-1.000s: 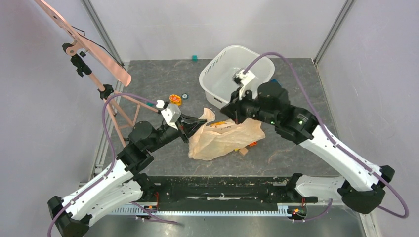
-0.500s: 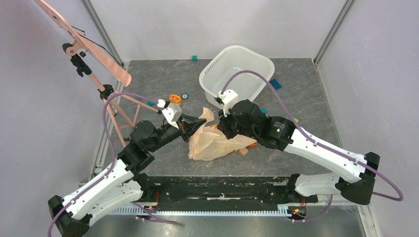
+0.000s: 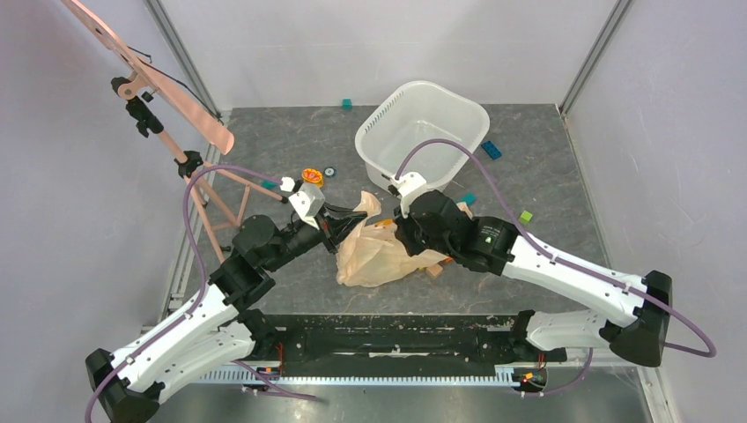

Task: Take the fake fruits out of the plastic bag
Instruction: Adjust the plastic bag at the center of the board.

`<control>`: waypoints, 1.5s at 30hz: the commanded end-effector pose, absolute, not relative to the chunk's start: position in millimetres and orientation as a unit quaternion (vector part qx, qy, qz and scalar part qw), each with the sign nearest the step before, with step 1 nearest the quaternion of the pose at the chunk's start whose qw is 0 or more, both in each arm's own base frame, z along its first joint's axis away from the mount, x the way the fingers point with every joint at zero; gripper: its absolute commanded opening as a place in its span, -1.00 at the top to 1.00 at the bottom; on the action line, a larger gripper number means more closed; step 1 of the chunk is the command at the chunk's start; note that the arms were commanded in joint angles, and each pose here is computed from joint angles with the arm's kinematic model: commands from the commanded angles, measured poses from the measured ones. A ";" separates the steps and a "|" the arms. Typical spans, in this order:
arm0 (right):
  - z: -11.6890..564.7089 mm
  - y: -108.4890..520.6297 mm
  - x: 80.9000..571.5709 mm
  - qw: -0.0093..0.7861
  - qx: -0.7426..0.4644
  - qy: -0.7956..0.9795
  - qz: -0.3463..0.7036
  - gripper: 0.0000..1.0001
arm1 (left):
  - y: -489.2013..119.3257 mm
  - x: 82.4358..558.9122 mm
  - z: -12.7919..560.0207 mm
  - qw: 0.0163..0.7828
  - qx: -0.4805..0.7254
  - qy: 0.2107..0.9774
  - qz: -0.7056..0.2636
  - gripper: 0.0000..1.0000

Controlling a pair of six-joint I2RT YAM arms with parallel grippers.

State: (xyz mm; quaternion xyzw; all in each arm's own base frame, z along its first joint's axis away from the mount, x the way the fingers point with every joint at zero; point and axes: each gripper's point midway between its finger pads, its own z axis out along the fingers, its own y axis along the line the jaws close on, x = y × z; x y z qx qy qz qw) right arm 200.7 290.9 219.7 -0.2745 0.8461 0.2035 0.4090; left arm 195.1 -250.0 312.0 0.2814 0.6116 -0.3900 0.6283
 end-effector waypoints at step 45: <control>177.1 251.1 206.9 0.470 -0.168 0.825 0.267 1.00 | -145.3 206.3 357.8 0.568 -0.001 0.782 -0.256 -0.99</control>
